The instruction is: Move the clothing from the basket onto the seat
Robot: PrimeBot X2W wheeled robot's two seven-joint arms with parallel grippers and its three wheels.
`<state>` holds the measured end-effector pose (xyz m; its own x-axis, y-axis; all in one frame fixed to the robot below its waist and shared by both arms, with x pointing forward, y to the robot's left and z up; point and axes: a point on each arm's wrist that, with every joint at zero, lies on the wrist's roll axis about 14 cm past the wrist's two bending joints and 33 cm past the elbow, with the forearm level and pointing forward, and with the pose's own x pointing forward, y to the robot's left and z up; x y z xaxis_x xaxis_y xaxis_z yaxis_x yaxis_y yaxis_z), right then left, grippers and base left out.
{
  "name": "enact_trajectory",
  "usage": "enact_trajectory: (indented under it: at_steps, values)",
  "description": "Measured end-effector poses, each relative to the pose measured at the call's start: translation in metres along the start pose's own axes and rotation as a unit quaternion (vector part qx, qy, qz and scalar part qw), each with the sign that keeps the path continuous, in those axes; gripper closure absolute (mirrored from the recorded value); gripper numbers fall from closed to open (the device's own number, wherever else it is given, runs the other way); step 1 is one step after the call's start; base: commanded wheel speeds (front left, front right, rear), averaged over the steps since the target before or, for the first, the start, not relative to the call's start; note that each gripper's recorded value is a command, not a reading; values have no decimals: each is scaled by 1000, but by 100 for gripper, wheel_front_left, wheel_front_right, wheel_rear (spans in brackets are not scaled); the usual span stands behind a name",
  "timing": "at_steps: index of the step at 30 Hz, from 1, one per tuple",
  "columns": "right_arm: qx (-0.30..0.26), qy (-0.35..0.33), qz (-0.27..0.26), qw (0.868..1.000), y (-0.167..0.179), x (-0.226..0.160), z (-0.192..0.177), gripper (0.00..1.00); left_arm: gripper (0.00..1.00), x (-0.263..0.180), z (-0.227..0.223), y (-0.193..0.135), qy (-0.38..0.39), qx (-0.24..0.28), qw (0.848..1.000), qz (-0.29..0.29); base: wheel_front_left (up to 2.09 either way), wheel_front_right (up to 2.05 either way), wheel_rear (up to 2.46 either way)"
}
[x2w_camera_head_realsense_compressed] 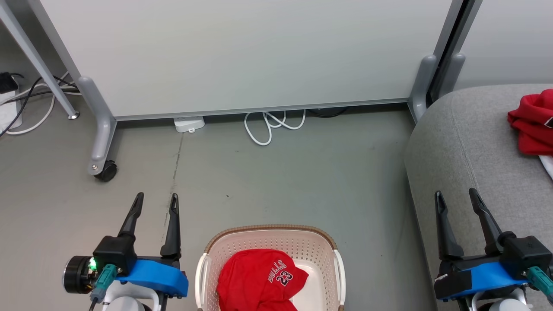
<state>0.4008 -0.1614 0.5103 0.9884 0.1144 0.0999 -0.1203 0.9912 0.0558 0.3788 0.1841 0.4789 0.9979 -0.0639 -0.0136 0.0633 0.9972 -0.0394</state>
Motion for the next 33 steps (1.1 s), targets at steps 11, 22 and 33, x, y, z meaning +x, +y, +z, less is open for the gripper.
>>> enact_trajectory:
  at_steps: [11, 22, 33]
  values:
    - [2, 3, 4, 1000, 1, 15, -6, 0, 0, 16, -48, -38, 81, 27, 993, -77, 0, 0, 0]
    - [2, 13, -6, 1000, -9, 43, -24, 0, 0, 36, -125, -67, 204, 81, 959, -178, 0, 0, 0]
    - [1, 51, -28, 998, -31, 68, -69, 0, 0, 21, -235, -82, 388, 147, 869, -269, 0, 0, 0]
